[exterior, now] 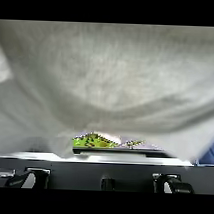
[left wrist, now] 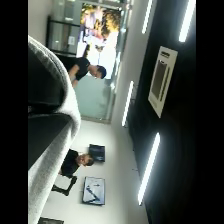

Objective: Fold the clothes and pants, and hang the long-sleeved shirts on hangers.

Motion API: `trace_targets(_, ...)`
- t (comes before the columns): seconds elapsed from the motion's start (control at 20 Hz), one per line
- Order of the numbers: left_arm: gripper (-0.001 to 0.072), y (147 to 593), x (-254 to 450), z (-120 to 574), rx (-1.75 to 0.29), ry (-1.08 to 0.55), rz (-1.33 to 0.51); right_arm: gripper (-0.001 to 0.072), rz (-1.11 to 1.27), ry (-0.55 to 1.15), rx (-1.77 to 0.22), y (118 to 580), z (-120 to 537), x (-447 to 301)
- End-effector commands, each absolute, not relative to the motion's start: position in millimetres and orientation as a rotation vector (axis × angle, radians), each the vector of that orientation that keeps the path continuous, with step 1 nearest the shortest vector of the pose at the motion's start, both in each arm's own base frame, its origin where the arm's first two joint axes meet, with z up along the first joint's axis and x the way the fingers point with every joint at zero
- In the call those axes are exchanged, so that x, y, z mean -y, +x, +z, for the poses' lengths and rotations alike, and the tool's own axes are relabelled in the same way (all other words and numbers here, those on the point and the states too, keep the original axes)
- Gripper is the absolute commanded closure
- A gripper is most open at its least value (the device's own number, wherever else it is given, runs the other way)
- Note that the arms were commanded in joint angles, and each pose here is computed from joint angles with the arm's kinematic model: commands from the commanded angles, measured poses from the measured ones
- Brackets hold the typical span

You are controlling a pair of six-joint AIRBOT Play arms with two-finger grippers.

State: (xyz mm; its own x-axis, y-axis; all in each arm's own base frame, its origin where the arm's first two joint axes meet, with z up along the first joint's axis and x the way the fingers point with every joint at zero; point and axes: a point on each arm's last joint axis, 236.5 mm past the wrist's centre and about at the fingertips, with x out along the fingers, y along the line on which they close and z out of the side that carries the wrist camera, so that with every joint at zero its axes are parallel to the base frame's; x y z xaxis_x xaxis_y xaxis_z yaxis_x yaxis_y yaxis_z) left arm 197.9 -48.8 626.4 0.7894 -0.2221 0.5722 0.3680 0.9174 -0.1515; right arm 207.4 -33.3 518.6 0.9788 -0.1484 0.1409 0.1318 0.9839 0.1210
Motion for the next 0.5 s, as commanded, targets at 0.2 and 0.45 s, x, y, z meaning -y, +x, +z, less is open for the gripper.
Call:
trace_targets(0.2, 0.0682, 366, 55, 395, -0.248, -0.33, -0.429, 0.0679, -0.208, 0.069, -0.565, 331, 325, 52)
trace_targets(0.45, 0.068, 468, 27, 120, -0.729, -0.583, -0.246, 0.0677, -0.286, 0.384, -0.893, 468, 101, 44)
